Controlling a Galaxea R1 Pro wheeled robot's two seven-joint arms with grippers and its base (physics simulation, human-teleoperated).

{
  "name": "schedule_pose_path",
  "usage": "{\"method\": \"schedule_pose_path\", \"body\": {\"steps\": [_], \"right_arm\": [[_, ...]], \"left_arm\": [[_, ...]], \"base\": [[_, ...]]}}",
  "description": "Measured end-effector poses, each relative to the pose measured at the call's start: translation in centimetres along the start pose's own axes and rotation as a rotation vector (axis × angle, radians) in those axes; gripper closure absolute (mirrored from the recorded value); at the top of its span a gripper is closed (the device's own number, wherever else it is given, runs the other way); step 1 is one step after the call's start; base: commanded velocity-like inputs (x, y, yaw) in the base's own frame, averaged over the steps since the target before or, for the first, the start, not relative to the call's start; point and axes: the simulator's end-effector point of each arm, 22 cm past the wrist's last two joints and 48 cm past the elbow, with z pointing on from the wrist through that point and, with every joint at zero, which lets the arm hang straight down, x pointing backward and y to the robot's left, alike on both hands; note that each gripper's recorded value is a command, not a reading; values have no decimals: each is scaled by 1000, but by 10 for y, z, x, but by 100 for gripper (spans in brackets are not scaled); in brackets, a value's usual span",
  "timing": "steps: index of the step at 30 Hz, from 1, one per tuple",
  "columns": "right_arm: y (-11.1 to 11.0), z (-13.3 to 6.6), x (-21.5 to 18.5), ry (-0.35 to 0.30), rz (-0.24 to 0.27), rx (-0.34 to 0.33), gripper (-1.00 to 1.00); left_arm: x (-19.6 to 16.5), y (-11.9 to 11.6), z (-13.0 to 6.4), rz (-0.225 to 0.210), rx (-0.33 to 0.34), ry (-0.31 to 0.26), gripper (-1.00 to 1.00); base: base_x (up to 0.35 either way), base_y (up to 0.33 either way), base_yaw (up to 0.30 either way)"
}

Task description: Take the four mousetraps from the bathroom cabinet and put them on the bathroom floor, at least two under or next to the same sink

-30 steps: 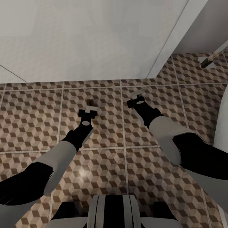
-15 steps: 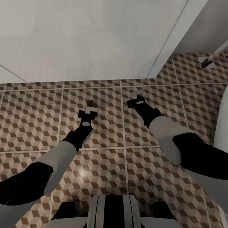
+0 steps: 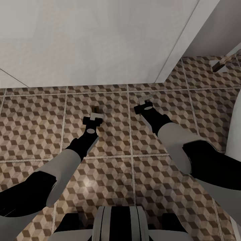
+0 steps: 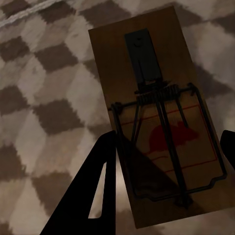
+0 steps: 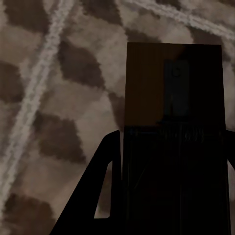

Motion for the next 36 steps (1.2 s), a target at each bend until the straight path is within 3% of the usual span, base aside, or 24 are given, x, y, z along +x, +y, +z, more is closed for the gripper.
{"method": "schedule_pose_path", "body": {"steps": [6,10,16,36], "right_arm": [[0,0,0,0,0,0,100],[1,0,-8,-37,5,-3,100],[13,-1,-15,-77,9,-57,100],[22,0,-1,-53,3,-90,100]], "left_arm": [[0,0,0,0,0,0,100],[1,1,0,1,-1,2,100],[3,2,0,3,-2,6,100],[7,2,0,6,-2,13,100]], "base": [[0,0,0],[0,0,0],[0,0,0],[13,0,0]]}}
